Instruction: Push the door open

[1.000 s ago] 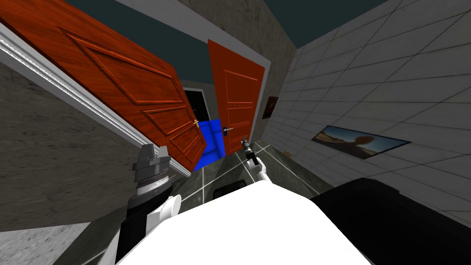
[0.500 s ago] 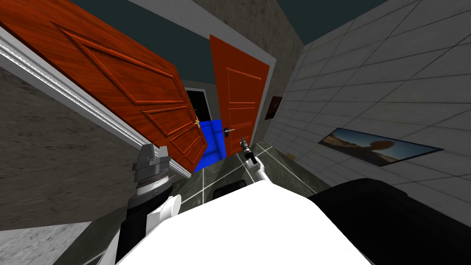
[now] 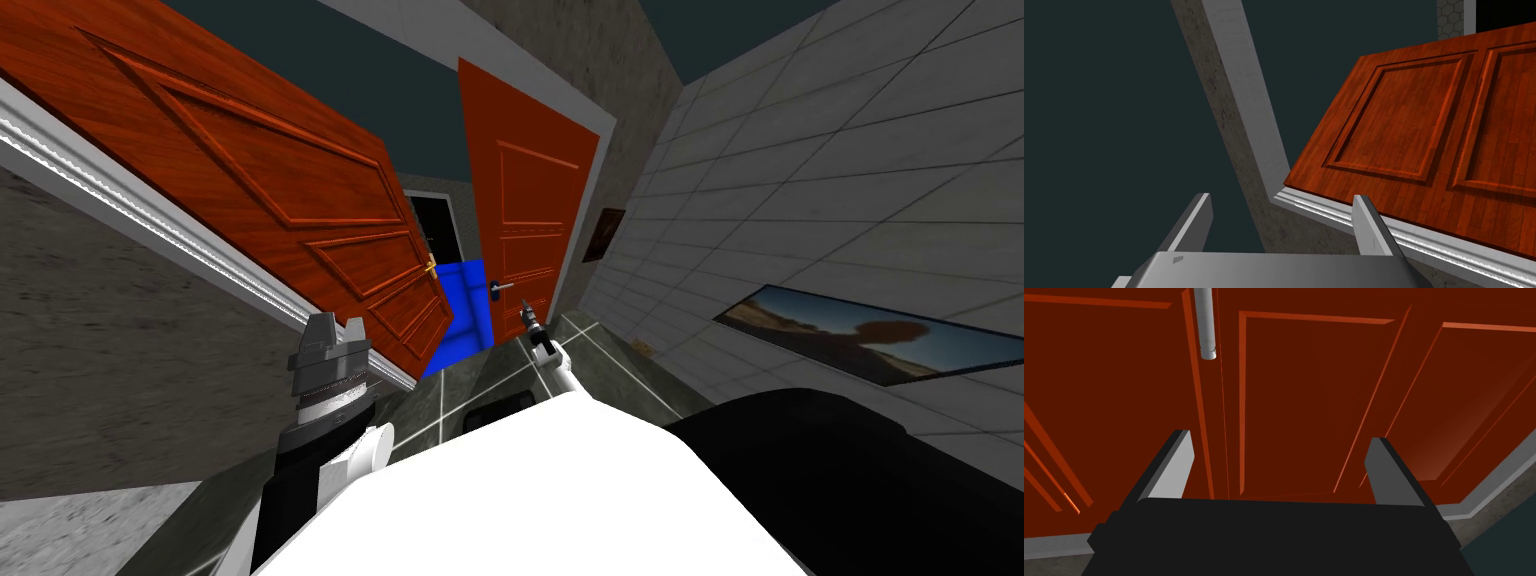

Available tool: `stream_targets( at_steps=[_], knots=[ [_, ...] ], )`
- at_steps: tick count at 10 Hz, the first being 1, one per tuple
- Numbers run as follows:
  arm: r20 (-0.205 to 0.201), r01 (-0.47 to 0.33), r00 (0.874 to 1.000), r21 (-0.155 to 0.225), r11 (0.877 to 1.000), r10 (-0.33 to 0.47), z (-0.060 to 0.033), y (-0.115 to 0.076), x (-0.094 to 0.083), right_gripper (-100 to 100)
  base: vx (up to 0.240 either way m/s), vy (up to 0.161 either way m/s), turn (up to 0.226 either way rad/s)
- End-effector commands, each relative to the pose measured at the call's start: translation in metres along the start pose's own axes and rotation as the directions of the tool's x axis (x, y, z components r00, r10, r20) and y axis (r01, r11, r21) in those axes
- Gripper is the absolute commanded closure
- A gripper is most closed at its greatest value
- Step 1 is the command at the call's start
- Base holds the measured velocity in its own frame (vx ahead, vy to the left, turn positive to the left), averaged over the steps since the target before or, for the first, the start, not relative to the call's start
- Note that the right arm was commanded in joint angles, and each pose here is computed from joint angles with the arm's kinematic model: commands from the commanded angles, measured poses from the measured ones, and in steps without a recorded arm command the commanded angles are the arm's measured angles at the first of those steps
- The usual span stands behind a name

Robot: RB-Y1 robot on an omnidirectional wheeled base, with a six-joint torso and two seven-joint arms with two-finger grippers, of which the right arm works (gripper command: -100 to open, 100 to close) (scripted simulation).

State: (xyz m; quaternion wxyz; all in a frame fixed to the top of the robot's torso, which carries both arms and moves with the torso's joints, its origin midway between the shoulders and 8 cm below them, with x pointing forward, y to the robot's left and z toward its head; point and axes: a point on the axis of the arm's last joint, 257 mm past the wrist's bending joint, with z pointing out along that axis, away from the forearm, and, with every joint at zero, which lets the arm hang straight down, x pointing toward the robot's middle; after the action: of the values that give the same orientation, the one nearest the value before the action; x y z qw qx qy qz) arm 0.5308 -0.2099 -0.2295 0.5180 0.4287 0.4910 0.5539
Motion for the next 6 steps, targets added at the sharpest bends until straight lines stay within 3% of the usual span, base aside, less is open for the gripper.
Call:
stream_targets(
  at_steps=[1,6],
  knots=[
    [-0.004,-0.005,1.0,0.016,1.0,0.005,0.0034,-0.008,0.002,-100,0.085,-0.023,0.043],
    [-0.016,-0.017,1.0,0.067,0.998,0.018,0.0108,-0.031,0.008,-100,0.104,-0.02,0.049]
  ],
)
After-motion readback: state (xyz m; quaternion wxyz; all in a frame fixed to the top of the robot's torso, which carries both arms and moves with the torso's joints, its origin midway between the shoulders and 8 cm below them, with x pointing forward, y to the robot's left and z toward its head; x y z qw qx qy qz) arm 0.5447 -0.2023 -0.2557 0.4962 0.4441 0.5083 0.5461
